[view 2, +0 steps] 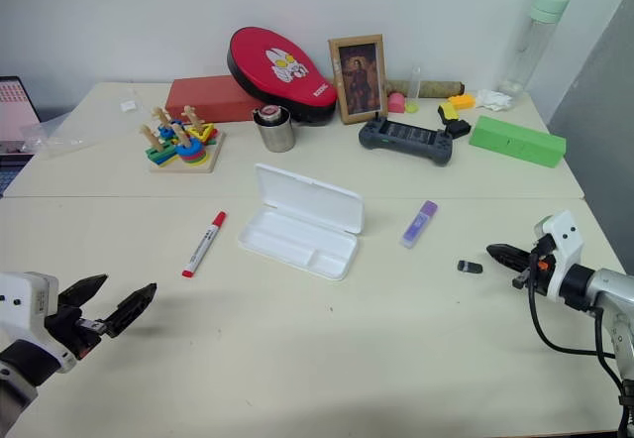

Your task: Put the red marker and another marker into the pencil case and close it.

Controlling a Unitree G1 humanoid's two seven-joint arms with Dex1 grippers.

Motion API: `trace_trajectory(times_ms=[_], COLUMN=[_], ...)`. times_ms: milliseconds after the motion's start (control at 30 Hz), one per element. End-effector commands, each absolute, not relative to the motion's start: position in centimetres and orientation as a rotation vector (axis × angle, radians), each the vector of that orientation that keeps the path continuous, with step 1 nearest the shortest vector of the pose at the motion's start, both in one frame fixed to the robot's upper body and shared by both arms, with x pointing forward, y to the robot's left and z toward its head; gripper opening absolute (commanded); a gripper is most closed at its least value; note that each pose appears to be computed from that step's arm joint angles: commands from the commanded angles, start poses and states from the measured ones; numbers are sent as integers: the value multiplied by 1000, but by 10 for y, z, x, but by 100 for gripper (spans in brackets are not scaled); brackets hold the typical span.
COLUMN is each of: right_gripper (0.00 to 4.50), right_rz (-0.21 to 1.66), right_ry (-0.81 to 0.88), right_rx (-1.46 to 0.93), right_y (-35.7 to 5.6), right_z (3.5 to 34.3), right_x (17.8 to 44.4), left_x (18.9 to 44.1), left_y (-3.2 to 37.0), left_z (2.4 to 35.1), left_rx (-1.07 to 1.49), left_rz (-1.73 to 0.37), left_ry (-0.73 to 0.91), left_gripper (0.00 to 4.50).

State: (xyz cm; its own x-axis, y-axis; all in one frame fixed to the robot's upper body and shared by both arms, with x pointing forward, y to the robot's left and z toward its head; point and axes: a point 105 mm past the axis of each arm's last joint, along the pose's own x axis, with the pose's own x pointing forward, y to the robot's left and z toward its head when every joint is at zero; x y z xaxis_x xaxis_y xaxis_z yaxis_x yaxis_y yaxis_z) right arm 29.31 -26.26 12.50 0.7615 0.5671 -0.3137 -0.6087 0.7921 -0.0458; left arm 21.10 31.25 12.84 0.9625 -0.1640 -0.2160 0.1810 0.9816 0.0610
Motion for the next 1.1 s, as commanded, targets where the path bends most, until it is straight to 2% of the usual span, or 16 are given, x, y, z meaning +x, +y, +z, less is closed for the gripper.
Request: trace_trajectory(times_ms=[33,1100], right_gripper=[4,4], right_rz=[662,685], right_ry=[247,240], right_rx=[-176,-192], right_y=[-257,-253], right_z=[138,140], right_x=[295,293], left_x=[212,214], left_y=[307,304], left_z=[138,133], left_rx=[107,128], left_rz=[-199,-214], left_ry=[181,214], left_gripper=[447,447])
